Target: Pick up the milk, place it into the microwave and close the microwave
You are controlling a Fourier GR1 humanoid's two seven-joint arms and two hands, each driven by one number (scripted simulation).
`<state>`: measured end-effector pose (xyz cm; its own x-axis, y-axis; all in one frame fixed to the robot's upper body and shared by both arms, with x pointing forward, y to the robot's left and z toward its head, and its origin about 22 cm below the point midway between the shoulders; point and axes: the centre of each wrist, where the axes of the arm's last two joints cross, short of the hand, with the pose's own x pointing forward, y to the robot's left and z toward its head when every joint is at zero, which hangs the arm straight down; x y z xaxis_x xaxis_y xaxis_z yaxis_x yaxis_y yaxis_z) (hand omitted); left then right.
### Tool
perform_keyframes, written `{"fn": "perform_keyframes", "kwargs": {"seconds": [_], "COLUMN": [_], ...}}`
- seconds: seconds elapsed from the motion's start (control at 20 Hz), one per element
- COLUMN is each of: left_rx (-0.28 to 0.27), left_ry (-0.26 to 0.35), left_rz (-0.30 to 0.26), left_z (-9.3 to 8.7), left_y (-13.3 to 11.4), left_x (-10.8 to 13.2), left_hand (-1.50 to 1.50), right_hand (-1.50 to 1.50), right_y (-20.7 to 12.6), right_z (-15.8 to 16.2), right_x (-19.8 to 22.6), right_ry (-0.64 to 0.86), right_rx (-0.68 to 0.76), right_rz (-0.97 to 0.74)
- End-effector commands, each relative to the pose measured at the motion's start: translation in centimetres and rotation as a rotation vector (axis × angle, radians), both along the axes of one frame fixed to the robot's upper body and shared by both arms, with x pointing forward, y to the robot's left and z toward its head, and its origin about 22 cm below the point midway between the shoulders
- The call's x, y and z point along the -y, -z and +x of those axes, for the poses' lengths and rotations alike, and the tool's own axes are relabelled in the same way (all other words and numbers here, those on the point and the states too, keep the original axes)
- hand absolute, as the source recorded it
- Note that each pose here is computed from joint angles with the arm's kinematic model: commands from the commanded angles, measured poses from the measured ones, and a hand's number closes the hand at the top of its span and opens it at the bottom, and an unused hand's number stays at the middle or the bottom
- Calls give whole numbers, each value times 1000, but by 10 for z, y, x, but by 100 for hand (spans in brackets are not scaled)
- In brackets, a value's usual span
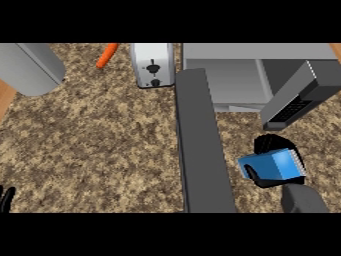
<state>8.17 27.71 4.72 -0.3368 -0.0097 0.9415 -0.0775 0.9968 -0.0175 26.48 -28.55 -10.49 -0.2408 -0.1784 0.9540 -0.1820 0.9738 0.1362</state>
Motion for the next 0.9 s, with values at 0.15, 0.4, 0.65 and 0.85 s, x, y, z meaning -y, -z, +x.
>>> {"fn": "perform_keyframes", "kwargs": {"seconds": [0.15,0.4,0.65,0.85], "left_rx": [-7,1,-5,7], "left_ry": [-28,-18,2,-13], "left_rz": [-1,-19,0,-21], "left_z": [-6,10,-15,-8], "left_y": [6,5,-5,-4], "left_x": [-12,-15,-20,-39], "left_hand": [-150,-150,-150,-150], "right_hand": [150,150,150,150], "right_y": [-38,-75,-113,-120], "right_z": [-31,-48,-26,-14], "right_x": [-48,-53,-96,-111], "right_ry": [-44,-19,15,30], "right_rx": [47,-10,-23,22], "right_rz": [32,51,48,8]}}
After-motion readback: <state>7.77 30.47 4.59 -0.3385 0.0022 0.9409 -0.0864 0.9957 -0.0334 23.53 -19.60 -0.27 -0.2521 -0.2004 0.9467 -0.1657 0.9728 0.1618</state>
